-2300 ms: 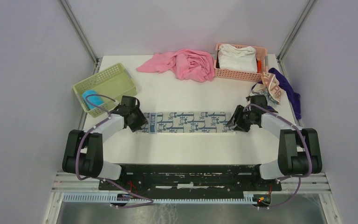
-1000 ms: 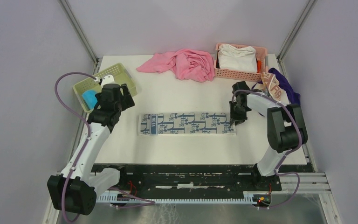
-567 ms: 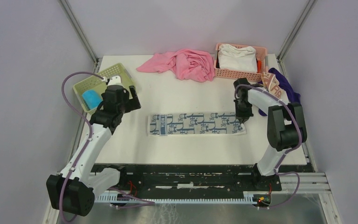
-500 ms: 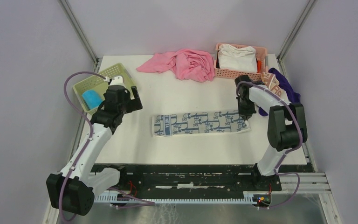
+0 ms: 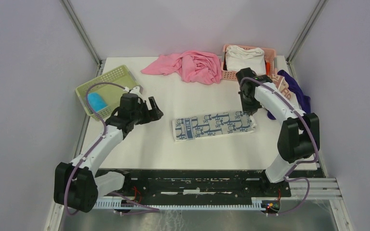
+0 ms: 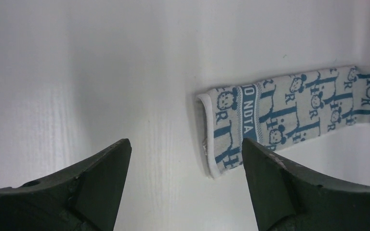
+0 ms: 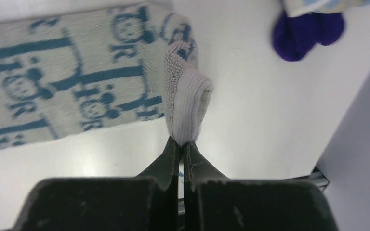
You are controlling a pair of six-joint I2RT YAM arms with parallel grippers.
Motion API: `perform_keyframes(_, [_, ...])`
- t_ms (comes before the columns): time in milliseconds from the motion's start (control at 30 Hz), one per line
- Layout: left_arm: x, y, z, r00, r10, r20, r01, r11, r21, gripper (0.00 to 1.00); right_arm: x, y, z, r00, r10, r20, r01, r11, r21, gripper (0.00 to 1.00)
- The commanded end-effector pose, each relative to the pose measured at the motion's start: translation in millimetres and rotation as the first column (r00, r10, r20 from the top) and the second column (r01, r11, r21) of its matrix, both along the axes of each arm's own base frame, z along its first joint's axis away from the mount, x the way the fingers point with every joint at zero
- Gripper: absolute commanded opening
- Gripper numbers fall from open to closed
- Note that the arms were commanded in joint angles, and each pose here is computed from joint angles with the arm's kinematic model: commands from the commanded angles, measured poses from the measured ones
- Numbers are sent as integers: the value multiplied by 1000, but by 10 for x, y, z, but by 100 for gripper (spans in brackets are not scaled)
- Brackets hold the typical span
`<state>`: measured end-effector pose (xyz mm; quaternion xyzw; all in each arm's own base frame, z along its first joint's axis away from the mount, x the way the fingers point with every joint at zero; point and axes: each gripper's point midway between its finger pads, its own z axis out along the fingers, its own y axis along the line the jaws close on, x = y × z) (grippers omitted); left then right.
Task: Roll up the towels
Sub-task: Fold the towel at the center of the board.
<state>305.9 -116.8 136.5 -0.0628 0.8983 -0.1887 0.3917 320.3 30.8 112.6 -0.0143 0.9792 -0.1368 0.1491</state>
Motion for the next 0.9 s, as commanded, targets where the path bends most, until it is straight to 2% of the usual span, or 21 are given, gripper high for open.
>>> perform_keyframes(0, [55,-388,-52,999,-32,-37,23,975,-222,89,-53,695,211,993,114,27,-117,970,212,0])
perform_keyframes(233, [76,-632,-392,986,-58,-156,6,948,-318,81,-55,1541,261,973,222,60,-227,895,383,1])
perform_keyframes(400, [72,-764,-669,970,-61,-234,-23,940,-342,75,-44,2036,242,961,269,58,-266,856,444,0])
perform_keyframes(667, [19,-933,-1018,940,-86,-330,-42,931,-363,51,-120,2723,203,939,338,59,-319,797,513,1])
perform_keyframes(867, [-48,-944,-1161,926,-87,-367,-49,937,-346,37,-164,2972,137,931,361,51,-333,786,521,1])
